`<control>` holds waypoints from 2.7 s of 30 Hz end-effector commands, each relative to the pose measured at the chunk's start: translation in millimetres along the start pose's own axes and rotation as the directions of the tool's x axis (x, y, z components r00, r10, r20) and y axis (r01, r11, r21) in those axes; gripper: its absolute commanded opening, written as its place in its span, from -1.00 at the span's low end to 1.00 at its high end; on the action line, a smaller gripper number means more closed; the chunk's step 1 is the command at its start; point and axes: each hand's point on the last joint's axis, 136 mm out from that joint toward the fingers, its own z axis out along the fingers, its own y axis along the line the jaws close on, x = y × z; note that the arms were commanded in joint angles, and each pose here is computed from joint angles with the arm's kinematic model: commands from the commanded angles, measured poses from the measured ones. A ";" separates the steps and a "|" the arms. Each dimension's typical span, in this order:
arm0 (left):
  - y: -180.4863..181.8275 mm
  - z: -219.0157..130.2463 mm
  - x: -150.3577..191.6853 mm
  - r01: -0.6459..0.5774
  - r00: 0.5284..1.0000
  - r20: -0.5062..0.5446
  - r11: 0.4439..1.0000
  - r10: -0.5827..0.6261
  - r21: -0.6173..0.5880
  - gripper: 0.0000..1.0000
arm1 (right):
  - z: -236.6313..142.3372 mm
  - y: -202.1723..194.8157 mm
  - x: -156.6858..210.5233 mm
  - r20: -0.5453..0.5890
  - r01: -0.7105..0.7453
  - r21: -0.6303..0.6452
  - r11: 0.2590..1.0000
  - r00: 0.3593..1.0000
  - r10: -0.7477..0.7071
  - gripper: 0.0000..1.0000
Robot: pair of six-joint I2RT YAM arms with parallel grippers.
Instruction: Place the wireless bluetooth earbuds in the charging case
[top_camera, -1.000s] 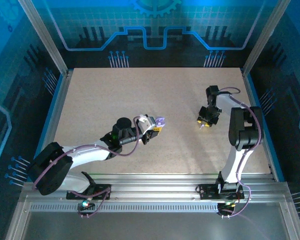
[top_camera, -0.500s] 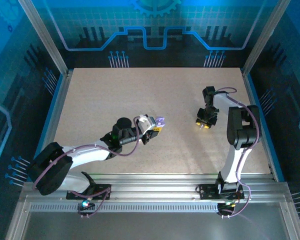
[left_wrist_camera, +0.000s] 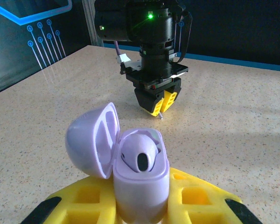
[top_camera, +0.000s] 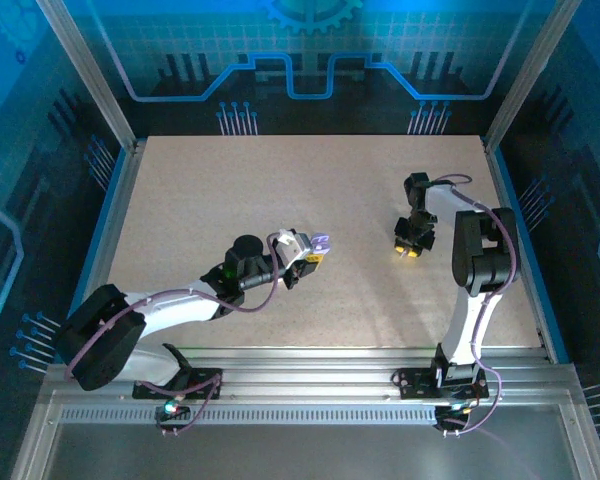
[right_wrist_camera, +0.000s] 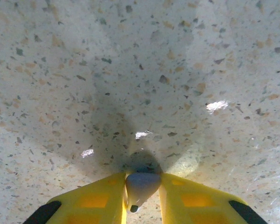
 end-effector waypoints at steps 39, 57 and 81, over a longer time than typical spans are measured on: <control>8.0 48.8 23.5 0.134 0.990 0.037 0.991 -0.135 0.028 -0.82 | -80.5 27.8 53.3 0.465 0.225 -0.232 0.946 0.880 -0.095 -0.69; 3.9 82.0 39.1 0.164 0.983 0.075 0.984 -0.169 0.073 -0.82 | -136.6 70.5 80.9 0.674 0.508 -0.400 0.762 0.727 -0.131 -0.66; 10.6 94.7 24.3 0.166 0.977 0.126 0.984 -0.174 0.071 -0.81 | -154.4 142.3 105.7 0.689 0.615 -0.517 0.596 0.712 -0.137 -0.64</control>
